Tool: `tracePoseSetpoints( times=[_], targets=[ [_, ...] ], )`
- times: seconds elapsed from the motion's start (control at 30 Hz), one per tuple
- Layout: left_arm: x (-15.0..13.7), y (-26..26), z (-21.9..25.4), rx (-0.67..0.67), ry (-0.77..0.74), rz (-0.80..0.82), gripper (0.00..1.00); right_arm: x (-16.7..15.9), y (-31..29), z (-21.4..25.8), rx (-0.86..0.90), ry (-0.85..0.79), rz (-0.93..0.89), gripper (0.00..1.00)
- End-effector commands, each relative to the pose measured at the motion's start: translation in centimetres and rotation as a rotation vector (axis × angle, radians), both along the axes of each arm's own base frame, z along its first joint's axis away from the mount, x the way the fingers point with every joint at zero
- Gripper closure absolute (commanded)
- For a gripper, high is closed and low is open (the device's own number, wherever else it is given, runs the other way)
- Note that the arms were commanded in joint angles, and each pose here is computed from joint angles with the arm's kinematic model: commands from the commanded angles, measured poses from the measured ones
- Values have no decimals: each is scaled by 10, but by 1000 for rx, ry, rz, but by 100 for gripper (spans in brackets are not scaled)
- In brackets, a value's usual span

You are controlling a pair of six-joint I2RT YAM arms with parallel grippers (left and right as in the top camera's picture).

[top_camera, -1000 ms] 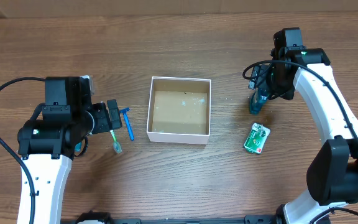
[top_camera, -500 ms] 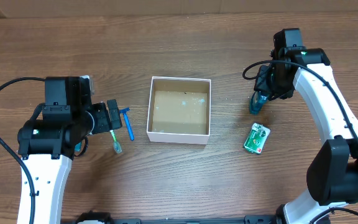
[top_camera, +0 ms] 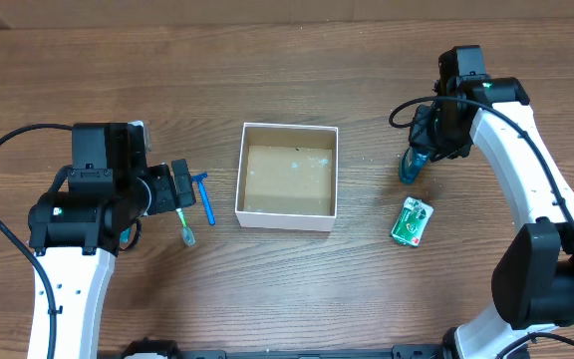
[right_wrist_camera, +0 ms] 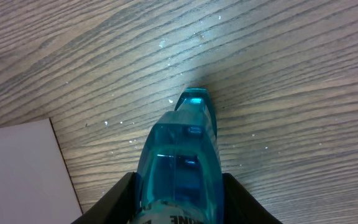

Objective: Pack container
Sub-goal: 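Reach the right gripper to the blue Listerine bottle and grasp it, then carry the bottle into the box and release it upright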

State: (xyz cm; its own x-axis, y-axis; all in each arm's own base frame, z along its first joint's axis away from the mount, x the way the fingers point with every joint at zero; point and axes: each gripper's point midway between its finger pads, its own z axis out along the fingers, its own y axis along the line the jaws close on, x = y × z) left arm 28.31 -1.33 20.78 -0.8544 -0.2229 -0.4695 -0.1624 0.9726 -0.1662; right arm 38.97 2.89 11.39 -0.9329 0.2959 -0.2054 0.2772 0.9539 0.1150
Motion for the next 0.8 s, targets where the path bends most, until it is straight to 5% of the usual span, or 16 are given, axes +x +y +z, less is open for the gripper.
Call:
tracePoseSetpoints(
  times=[0.0,0.13,0.33,0.43,0.63,0.77],
  targets=[
    [4,-4,10,-16,-27,-6,0,5,-4,7,-15,-31,-5,75],
    [3,-3,10,-12,-26,-3,0,15,1,40,-11,-97,5,96],
    [3,-3,10,-12,-26,-3,0,3,41,142,-7,-250,135,96],
    [3,-3,10,-13,-26,-4,0,-25,107,178,26,-293,312,96],
    [3,-3,10,-13,-26,-4,0,-49,217,170,113,-318,483,96],
    [3,-3,10,-13,-26,-4,0,-41,244,135,121,-253,437,96]
  ],
)
